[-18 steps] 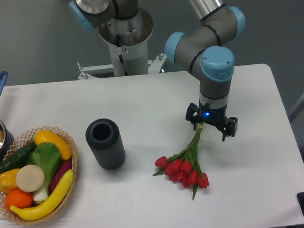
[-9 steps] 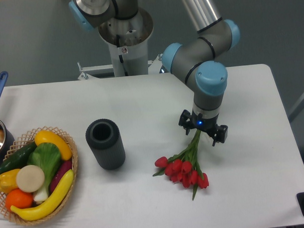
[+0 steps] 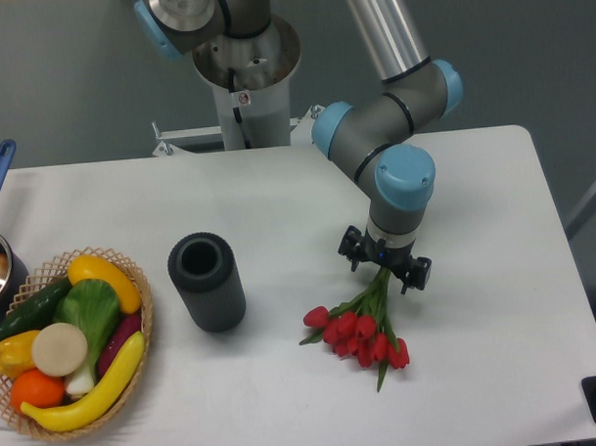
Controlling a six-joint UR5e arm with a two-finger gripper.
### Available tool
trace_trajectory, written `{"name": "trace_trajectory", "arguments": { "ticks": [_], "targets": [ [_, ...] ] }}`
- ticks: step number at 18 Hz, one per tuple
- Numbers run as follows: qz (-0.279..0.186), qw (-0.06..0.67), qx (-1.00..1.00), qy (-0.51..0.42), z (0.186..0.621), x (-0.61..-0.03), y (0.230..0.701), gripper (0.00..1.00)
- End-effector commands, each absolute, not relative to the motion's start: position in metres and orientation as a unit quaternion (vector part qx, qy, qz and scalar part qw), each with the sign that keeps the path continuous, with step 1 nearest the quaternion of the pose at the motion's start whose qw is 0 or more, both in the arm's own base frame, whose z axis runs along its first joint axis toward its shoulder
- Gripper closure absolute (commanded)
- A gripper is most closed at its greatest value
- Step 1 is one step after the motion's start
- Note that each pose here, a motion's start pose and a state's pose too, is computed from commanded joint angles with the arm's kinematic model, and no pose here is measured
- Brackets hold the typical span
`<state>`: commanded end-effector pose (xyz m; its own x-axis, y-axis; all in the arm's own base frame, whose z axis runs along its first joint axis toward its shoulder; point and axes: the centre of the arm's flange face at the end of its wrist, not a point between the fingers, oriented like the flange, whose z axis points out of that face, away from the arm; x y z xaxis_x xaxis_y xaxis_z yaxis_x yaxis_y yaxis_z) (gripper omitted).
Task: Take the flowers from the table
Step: 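Hold the red tulip stems in the gripper and shift slightly sideways, then lift the gripped red tulip bunch up off the table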
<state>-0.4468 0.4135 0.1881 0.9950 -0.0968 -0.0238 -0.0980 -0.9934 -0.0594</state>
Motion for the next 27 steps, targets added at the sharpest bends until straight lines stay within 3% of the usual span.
{"name": "trace_trajectory", "arguments": {
  "ticks": [3, 6, 9, 14, 27],
  "targets": [
    [0.011, 0.032, -0.998, 0.048, 0.19, -0.448, 0.413, 0.67],
    [0.013, 0.033, -0.998, 0.045, 0.194, -0.45, 0.41, 0.84],
    [0.008, 0.048, -0.998, 0.035, 0.197, -0.452, 0.409, 0.85],
    [0.021, 0.055, -0.998, 0.002, 0.221, -0.46, 0.393, 1.0],
    [0.059, 0.069, -0.996, 0.02, 0.313, -0.49, 0.412, 1.0]
  ]
}}
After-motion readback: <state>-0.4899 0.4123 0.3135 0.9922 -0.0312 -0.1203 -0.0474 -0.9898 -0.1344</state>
